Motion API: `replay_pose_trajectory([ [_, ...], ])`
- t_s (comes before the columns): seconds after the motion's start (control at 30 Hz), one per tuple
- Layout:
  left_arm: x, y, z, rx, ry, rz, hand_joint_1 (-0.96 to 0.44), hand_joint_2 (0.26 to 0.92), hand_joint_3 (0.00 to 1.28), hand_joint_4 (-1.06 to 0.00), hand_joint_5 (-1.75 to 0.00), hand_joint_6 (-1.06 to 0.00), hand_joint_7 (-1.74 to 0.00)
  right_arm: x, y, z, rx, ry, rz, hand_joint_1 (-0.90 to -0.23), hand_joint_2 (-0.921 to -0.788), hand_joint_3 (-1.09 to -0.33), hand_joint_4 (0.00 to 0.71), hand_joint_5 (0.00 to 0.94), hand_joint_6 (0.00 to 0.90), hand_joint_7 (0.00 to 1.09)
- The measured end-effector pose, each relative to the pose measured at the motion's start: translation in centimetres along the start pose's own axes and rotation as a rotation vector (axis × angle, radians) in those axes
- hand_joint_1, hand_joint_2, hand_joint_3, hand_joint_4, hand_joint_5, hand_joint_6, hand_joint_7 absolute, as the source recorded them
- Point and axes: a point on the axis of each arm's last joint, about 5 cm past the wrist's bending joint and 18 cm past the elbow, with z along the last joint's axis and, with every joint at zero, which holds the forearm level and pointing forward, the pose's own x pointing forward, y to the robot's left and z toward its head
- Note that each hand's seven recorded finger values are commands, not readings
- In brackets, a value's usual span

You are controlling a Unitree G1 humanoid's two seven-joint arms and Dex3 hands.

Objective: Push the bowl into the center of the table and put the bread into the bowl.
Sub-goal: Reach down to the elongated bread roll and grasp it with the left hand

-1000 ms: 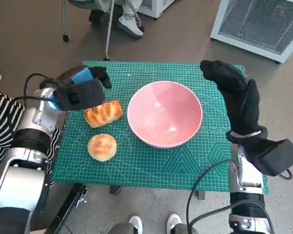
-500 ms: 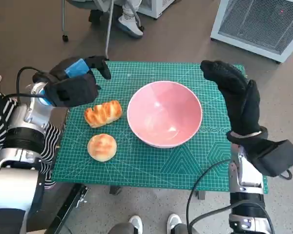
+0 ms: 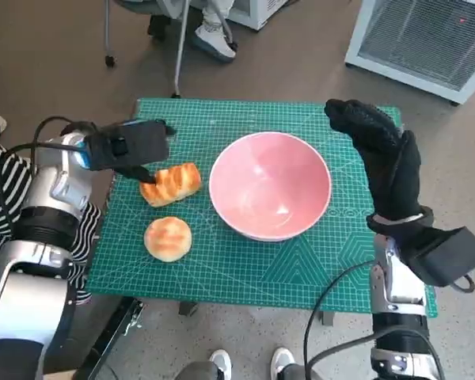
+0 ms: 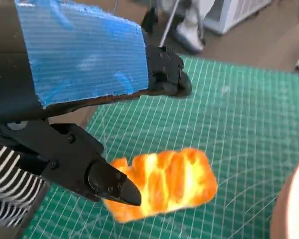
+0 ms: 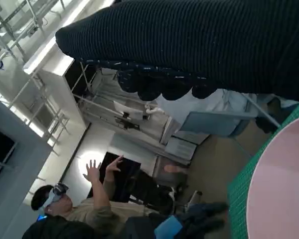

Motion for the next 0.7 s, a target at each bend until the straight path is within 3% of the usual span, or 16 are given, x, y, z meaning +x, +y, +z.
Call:
replay_pose_trajectory([
  [0.7, 1.3, -3.1, 0.0, 0.037, 0.033, -0.040, -0.48, 0.732, 0.00, -0.03, -0.01, -0.12, -0.01, 0.00, -0.1, 0.0, -0.005, 0.001, 0.002, -0.812, -0.921, -0.765, 0.216, 0.002, 0.036, 0.62],
])
